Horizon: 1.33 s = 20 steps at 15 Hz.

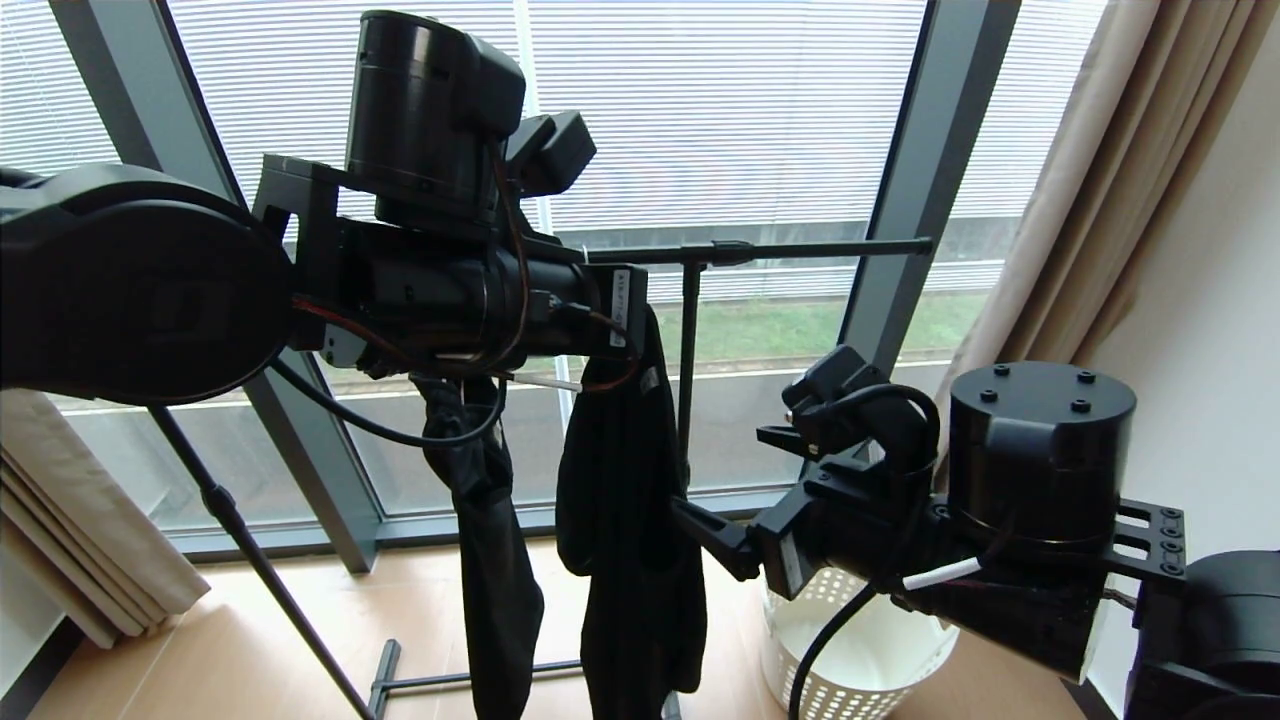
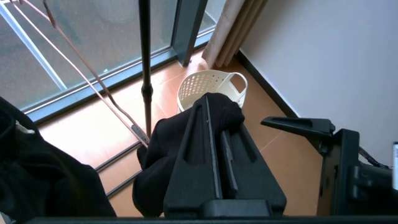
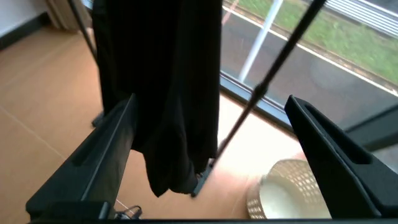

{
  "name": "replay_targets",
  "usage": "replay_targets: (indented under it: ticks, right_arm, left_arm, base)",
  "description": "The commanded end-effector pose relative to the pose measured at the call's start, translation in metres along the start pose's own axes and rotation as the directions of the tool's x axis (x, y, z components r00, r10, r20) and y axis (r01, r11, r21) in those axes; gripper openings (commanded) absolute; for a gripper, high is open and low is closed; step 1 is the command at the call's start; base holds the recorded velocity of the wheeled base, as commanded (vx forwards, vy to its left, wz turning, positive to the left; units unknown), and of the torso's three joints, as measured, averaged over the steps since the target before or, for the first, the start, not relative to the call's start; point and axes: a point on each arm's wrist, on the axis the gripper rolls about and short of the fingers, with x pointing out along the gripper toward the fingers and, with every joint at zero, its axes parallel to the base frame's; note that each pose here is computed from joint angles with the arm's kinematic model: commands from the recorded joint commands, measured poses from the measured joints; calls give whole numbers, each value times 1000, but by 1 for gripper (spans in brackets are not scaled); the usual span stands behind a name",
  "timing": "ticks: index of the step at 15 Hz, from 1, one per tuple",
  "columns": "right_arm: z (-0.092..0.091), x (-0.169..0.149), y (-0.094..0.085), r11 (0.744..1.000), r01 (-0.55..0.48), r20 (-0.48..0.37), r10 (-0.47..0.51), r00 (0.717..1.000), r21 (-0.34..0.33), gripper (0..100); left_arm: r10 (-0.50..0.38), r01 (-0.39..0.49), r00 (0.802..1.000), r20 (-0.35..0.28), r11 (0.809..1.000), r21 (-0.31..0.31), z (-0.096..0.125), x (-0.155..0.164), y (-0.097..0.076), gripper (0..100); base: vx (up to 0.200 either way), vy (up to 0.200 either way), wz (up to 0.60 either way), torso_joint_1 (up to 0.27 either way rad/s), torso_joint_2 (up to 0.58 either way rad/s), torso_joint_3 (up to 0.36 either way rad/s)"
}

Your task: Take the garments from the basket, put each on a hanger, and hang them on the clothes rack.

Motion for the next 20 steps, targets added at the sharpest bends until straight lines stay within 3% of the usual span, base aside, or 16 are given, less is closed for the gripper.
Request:
replay_targets:
  ticks: [1, 4, 7, 9, 13, 20]
  right_arm:
    - [14, -25, -7, 998, -57, 95, 56, 994, 10, 100]
    - [27, -23, -8, 996, -57, 135, 48, 990, 64, 100]
    - [33, 3, -7, 987, 36, 131, -58, 990, 159, 100]
    - [32, 12, -5, 981, 41, 124, -65, 990, 188, 100]
    - [32, 24, -5, 977, 84, 115, -108, 988, 194, 100]
    - [18, 45, -27, 962, 188, 51, -202, 978, 199, 100]
  left_arm:
    - [-1, 1, 1000, -6, 1000, 1, -1, 2, -1, 0]
    - [-10, 10, 1000, -14, 1000, 9, -4, 4, -7, 0]
    - [-5, 5, 1000, -17, 1000, 16, -6, 5, -12, 0]
    - [-6, 6, 1000, -24, 1000, 19, -8, 7, -14, 0]
    - [28, -27, 999, -44, 999, 27, -15, 8, -16, 0]
    - [30, -29, 999, -41, 999, 26, -14, 6, -16, 0]
  base:
    - [0, 0, 0, 0, 0, 0]
    - [0, 0, 0, 0, 0, 0]
    - [0, 0, 0, 0, 0, 0]
    - [0, 0, 0, 0, 0, 0]
    - [0, 0, 0, 0, 0, 0]
    - [0, 0, 0, 0, 0, 0]
